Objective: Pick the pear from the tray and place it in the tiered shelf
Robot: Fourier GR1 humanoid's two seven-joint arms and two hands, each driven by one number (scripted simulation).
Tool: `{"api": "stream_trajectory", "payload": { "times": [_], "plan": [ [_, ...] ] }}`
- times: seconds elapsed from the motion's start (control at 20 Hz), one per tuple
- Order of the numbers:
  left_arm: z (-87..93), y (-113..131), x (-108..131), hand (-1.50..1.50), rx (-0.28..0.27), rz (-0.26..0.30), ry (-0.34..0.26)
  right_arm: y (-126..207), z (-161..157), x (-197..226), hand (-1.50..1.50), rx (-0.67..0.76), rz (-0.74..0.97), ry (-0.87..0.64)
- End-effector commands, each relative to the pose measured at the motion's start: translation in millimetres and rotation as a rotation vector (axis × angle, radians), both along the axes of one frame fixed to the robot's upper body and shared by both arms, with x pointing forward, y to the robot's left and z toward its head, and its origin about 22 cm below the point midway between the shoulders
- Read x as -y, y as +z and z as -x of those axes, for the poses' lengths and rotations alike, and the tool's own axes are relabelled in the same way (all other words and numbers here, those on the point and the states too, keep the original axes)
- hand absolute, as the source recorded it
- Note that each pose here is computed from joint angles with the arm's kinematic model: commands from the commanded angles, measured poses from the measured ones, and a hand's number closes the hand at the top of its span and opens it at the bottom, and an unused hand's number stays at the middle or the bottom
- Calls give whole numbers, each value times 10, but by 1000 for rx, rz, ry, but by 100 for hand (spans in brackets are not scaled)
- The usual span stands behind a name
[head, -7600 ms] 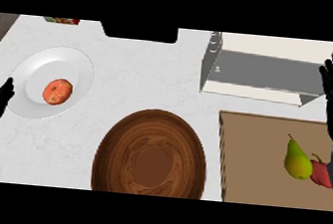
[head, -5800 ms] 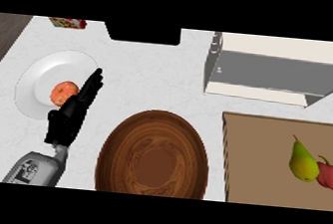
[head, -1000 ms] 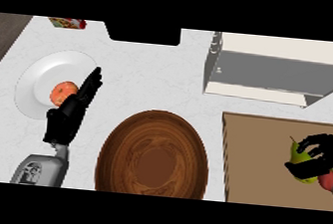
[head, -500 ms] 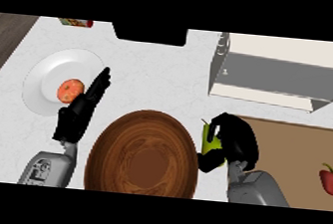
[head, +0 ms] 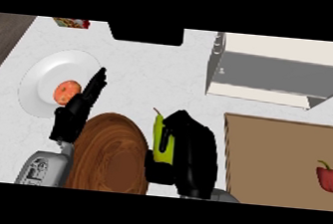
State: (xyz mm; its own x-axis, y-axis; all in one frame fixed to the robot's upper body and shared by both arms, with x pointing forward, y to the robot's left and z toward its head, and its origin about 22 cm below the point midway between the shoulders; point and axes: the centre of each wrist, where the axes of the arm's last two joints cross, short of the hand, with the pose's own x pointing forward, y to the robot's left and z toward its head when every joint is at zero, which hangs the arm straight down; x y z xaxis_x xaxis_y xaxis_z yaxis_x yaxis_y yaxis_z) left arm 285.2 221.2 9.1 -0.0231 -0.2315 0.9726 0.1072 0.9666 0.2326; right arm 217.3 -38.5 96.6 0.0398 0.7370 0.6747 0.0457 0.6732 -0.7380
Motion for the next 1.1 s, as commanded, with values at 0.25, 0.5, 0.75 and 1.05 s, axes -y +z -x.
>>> {"api": "stream_trajectory", "payload": {
  "times": [0.25,0.5,0.75,1.05],
  "plan": [
    [-11,83,-52,0,6,8,16,683,95,-56,150,195,-4,-222],
    [59,85,-152,0,0,-1,-9,1038,127,-45,150,284,19,-288],
    [39,-29,-258,0,1,5,28,1303,-27,176,150,381,46,-413],
    [24,17,89,0,8,-8,5,1647,-225,272,150,392,78,-437]
  ]
}}
